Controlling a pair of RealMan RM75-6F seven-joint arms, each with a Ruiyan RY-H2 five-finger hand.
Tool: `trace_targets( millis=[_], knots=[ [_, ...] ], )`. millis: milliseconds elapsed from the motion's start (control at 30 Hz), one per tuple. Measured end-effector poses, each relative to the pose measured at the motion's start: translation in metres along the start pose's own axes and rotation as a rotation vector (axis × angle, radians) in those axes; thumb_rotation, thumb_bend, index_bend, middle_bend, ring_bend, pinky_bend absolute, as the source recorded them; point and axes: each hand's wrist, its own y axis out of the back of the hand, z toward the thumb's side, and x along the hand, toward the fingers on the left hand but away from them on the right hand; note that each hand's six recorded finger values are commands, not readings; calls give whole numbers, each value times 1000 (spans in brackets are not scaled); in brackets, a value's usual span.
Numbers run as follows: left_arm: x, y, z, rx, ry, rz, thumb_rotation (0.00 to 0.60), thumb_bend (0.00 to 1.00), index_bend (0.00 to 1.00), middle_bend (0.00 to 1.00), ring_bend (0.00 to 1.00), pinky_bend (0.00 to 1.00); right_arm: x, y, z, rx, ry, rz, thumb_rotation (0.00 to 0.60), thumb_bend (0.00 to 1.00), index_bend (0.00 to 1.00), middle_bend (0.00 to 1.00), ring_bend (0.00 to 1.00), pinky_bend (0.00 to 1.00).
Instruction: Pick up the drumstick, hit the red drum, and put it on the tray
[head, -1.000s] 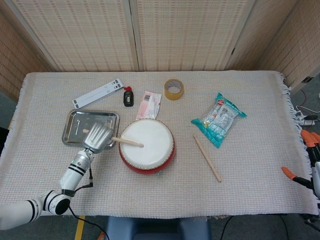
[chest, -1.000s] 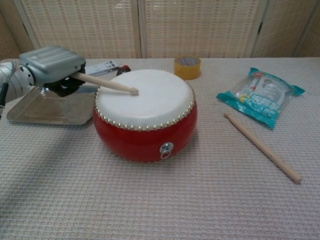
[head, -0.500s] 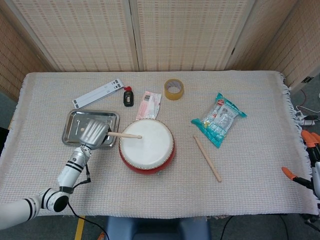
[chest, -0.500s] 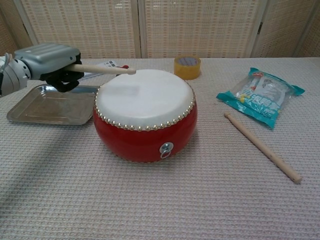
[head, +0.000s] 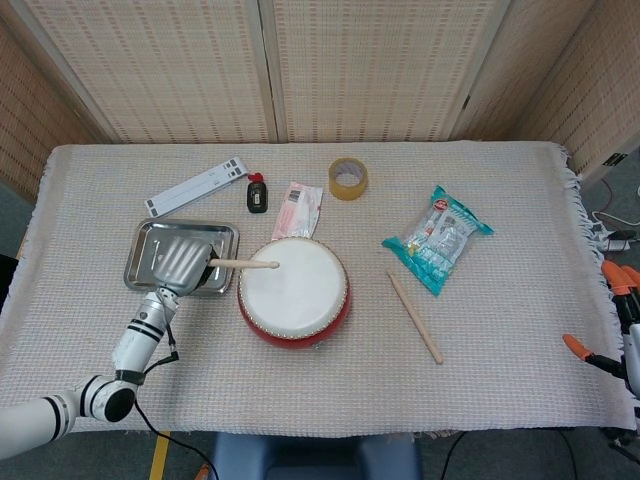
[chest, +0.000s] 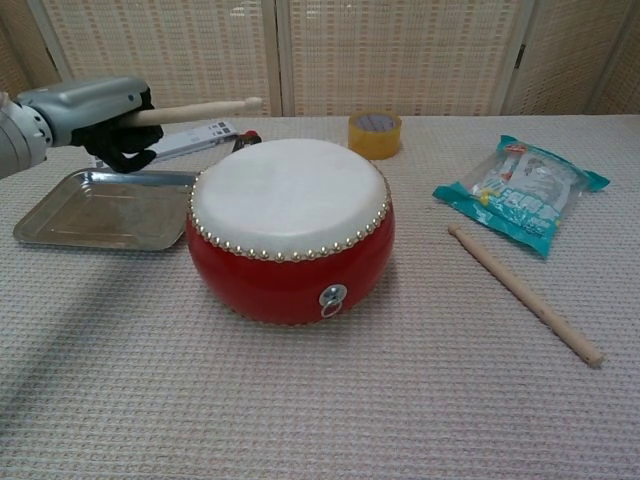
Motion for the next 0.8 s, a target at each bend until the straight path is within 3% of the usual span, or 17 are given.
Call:
trace_targets(
  millis=[133, 367, 567, 667, 800],
  knots=[
    [0, 0, 0, 6, -7, -7, 600, 797, 1000, 1000, 1000, 1000, 0, 0, -1, 1, -4, 1, 600, 51, 26, 94, 0, 152],
    [1, -30, 7, 205, -45, -66, 600, 797, 1000, 1000, 1000, 1000, 0, 0, 0, 4, -5, 3, 600, 51, 26, 94, 0, 152],
    [3, -32, 8, 394, -50, -34, 600, 796, 1000, 1000, 1000, 1000, 0, 0, 0, 1, -4, -1, 600, 50, 26, 94, 0, 152],
    [4, -25, 7, 354, -26, -15, 600, 794, 1000, 1000, 1000, 1000, 1, 0, -2, 1, -7, -1, 600, 51, 26, 94, 0, 152],
    [6, -11, 1, 169, 13, 13, 600, 792, 1000, 1000, 1000, 1000, 1, 1, -2, 2, -7, -2, 600, 50, 26, 94, 0, 152]
  ],
)
